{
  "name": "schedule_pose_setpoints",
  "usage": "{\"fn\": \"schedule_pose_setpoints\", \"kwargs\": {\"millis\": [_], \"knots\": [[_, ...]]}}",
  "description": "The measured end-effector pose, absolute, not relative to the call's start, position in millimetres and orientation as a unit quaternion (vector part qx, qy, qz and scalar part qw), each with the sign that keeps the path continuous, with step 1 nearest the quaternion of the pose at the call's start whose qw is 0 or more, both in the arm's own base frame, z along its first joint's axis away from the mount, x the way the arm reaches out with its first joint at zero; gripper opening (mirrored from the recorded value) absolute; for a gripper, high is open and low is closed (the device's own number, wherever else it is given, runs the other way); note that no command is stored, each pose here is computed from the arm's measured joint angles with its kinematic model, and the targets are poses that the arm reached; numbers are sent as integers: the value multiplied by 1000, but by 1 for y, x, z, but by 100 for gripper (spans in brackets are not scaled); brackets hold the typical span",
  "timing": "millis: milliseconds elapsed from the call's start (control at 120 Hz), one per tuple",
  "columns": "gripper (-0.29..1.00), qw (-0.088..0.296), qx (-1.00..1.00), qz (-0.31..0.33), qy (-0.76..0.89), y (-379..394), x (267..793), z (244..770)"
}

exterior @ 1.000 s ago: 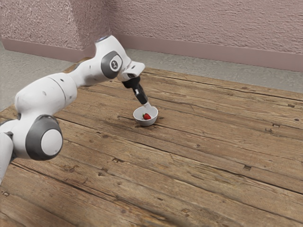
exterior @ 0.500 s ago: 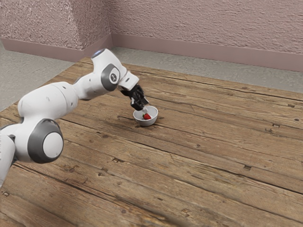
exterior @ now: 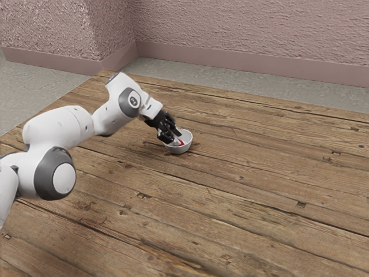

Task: Take strawberry from the bowl

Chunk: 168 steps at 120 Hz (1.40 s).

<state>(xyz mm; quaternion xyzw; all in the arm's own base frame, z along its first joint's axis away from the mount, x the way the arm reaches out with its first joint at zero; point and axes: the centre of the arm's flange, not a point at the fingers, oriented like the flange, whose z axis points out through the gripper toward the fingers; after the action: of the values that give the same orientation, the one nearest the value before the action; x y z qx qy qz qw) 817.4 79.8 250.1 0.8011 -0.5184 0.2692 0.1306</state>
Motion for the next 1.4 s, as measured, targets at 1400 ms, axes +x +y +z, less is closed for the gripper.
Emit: {"fn": "schedule_pose_setpoints", "kwargs": {"millis": [1400], "knots": [[1, 90, 795, 260, -540, 2, 812, 319]]}}
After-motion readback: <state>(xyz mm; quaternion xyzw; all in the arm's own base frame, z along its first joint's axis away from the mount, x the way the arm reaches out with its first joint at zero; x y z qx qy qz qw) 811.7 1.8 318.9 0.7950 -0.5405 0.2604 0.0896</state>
